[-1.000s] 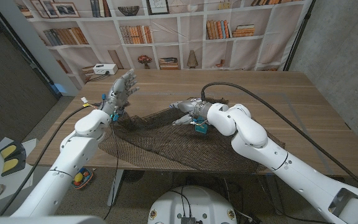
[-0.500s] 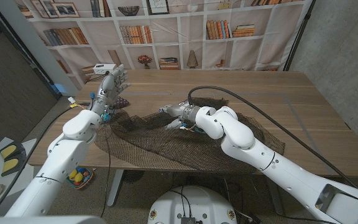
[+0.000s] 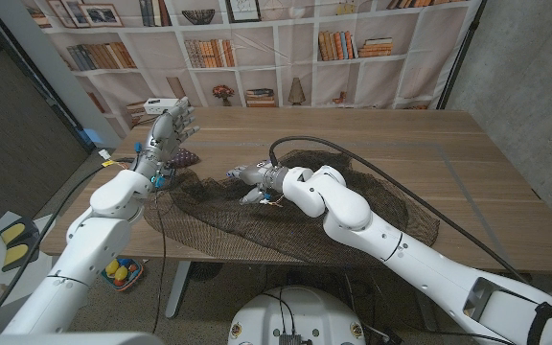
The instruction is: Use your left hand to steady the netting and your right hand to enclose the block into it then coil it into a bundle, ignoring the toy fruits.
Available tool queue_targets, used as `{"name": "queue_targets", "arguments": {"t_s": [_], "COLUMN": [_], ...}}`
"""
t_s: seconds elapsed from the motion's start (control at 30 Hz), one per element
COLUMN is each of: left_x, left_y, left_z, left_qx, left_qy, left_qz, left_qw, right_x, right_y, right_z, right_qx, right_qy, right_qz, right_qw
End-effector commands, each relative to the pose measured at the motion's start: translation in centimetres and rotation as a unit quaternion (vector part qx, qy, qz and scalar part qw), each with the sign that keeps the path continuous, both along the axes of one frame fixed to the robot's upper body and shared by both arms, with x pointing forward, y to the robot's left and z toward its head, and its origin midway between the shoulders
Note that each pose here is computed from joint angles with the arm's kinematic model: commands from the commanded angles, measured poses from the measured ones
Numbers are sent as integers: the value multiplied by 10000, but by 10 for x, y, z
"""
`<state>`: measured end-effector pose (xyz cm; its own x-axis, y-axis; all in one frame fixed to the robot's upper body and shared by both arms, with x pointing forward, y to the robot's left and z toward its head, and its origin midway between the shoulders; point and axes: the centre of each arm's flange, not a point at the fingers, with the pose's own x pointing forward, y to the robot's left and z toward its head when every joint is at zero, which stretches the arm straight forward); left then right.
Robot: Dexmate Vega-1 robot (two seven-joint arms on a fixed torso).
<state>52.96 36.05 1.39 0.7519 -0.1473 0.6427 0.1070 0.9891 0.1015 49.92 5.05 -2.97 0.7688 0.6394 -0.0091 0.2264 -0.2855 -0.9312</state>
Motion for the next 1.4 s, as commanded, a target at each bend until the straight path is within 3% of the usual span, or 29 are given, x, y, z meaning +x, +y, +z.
{"name": "queue_targets", "arguments": {"t_s": [0.03, 0.57, 1.13, 1.4], "left_x": [2, 2, 3, 4], "left_y": [5, 14, 17, 17], "left_z": [-4, -8, -12, -11], "left_qx": [-28, -138, -183, -160], "left_qy": [-1, -40, 7, 3], "left_qz": [-46, -2, -1, -2], "left_qw": [10000, 9999, 9998, 9999], "right_x": [7, 19, 34, 50], "right_y": [34, 59, 72, 72], "right_z": [-4, -7, -16, -21], "right_qx": [-282, -638, -905, -1014], "right_qy": [168, 92, 263, 393], "right_qz": [279, 395, 356, 17], "right_qw": [9991, 9971, 9949, 9941]}}
